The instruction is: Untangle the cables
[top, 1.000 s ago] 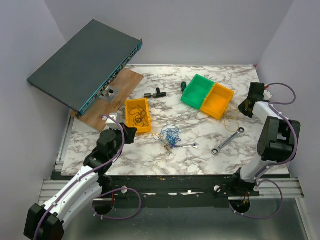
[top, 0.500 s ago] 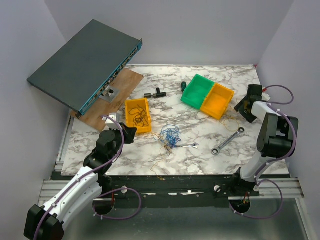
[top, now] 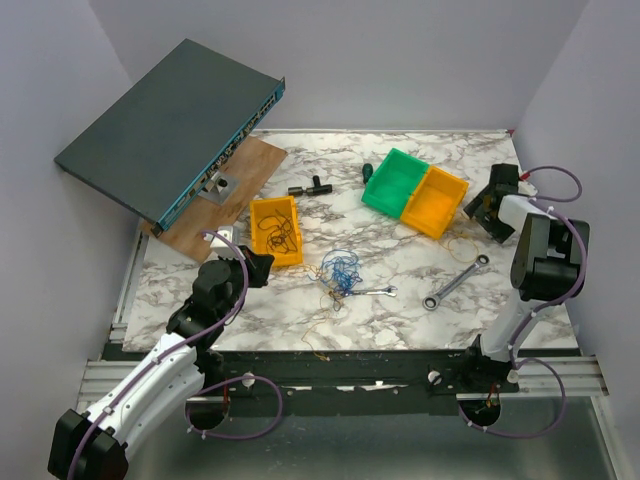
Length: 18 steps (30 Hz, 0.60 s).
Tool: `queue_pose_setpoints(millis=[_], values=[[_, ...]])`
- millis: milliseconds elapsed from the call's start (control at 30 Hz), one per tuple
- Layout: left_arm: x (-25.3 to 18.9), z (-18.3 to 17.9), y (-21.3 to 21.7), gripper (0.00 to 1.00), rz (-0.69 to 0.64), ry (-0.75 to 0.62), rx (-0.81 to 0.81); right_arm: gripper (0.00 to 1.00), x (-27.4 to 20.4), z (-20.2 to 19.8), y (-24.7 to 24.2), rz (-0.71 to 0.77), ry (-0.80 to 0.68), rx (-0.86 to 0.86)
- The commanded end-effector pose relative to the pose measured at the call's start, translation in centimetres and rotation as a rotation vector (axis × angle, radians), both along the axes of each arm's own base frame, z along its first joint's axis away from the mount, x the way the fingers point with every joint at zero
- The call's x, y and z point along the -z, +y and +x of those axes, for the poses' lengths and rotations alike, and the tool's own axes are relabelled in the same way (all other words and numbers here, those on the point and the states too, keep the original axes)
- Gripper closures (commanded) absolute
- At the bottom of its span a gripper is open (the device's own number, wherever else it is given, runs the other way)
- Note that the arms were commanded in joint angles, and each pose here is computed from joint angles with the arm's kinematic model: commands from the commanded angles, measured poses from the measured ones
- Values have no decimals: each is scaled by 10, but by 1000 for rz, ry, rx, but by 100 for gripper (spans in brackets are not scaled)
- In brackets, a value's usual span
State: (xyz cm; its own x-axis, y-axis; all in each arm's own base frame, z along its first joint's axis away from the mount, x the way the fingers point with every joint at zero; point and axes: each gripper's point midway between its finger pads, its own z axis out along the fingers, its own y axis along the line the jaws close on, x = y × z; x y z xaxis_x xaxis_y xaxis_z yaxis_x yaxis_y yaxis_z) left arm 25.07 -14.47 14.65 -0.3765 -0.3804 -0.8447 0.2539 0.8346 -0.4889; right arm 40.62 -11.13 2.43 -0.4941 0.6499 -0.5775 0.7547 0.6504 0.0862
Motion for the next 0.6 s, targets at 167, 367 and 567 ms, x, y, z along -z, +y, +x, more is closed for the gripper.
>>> queue_pose_setpoints(millis=[167,367,567], values=[[7,-3,1,100,14,16,7,3,-8,-2,1,50,-57,155],[5,-3,1,100,14,12,6,11,13,-10,4,22,94,210],[5,-3,1,100,12,11,5,32,21,-17,9,23,82,205]])
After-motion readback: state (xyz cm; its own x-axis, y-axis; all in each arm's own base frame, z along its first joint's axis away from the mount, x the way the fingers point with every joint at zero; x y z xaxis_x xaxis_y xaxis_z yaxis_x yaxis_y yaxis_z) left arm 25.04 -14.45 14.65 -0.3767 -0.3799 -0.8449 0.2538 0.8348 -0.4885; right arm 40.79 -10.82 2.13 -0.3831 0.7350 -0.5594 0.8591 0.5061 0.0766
